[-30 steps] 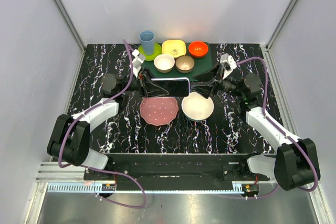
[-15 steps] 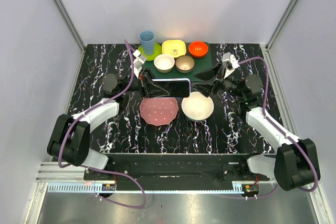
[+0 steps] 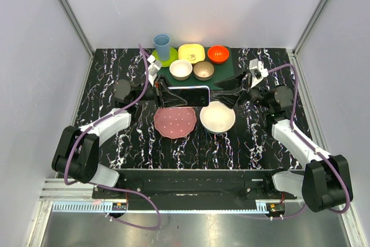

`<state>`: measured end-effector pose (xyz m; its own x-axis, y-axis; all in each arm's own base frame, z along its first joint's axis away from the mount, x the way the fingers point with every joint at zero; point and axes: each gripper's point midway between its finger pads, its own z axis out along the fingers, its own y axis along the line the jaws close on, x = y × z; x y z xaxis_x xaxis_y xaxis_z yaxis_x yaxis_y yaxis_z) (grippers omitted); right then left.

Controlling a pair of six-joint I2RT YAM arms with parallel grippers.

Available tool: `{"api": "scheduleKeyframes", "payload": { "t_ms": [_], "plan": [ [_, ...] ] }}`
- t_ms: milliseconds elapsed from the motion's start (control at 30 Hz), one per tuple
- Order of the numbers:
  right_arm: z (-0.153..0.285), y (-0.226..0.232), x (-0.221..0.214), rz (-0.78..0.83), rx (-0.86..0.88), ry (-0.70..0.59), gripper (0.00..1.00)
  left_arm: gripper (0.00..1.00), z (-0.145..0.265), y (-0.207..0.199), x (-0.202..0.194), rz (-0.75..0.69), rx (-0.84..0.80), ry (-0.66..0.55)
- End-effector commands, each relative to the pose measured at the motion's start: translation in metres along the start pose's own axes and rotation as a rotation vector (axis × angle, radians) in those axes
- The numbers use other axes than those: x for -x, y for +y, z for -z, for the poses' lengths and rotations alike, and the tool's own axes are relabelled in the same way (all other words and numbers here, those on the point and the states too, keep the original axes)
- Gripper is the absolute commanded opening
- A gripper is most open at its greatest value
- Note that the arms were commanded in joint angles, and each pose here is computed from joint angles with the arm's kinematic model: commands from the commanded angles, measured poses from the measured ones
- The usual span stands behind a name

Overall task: Take the phone out of the phone case
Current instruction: Remove the phone case from the phone.

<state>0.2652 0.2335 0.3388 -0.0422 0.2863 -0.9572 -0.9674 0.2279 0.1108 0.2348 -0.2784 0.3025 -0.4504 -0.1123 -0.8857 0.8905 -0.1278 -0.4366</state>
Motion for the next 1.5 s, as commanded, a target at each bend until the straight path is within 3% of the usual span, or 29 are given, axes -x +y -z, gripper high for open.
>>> {"api": "scheduleKeyframes", "payload": {
  "t_ms": [0, 1467],
  "plan": [
    [-0.002, 0.006, -0.001, 0.036, 0.047, 0.023, 0.61, 0.0, -0.002, -0.013, 0.026, -0.138, -0.01, -0.06],
    [-0.015, -0.016, -0.014, 0.025, -0.058, 0.036, 0.55, 0.0, -0.002, -0.018, 0.026, -0.143, -0.027, -0.06]
  ]
}}
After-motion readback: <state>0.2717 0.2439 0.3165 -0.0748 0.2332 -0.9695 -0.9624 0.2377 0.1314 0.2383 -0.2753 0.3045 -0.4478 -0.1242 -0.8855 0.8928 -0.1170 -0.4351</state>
